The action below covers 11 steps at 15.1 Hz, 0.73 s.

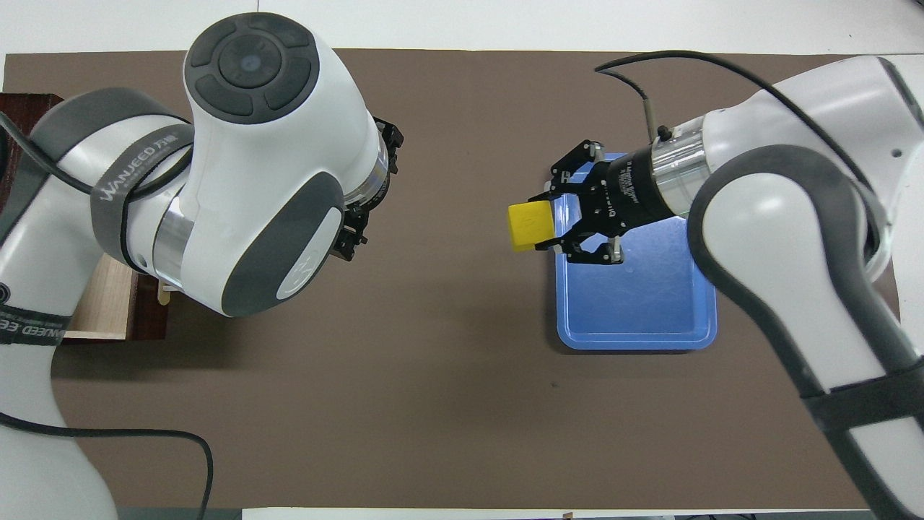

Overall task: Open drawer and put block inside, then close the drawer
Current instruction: 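Lift the block with the right gripper while the left gripper moves toward it, then close the left gripper on the block held by the right gripper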

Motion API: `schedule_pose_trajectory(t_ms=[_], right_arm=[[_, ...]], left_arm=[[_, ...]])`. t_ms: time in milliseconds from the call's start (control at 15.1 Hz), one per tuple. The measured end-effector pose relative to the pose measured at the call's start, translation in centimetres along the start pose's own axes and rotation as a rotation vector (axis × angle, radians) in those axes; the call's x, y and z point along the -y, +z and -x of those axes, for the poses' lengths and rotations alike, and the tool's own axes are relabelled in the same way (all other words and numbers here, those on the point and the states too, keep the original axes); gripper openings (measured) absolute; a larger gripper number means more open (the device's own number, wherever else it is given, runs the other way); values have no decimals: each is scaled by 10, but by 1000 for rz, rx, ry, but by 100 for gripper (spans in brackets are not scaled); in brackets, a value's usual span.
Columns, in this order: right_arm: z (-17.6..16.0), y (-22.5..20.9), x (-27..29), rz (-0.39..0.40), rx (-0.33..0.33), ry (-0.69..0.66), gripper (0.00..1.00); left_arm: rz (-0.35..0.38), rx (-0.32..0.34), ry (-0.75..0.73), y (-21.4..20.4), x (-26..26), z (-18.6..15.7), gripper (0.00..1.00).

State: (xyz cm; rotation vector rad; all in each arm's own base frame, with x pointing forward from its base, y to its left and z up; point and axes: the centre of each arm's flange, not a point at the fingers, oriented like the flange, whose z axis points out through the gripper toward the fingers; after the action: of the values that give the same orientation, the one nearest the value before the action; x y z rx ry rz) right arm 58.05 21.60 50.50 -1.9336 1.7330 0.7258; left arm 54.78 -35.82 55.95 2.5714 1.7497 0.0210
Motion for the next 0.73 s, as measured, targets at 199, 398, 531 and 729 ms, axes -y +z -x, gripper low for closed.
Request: schedule_pose_trajectory(t_ms=[199, 398, 531, 729], right_arm=[[35, 20, -2, -48, -2, 18, 55], [59, 29, -4, -90, 4, 38, 55], [70, 34, -3, -109, 18, 38, 55], [85, 45, -5, -125, 33, 31, 55]], left_arm=[[-21, -3, -200, 2, 1, -4, 100], [-37, -9, -303, 4, 1, -10, 100], [-53, -16, -329, 5, 3, -11, 100], [-63, -20, -337, 7, 5, -9, 100]])
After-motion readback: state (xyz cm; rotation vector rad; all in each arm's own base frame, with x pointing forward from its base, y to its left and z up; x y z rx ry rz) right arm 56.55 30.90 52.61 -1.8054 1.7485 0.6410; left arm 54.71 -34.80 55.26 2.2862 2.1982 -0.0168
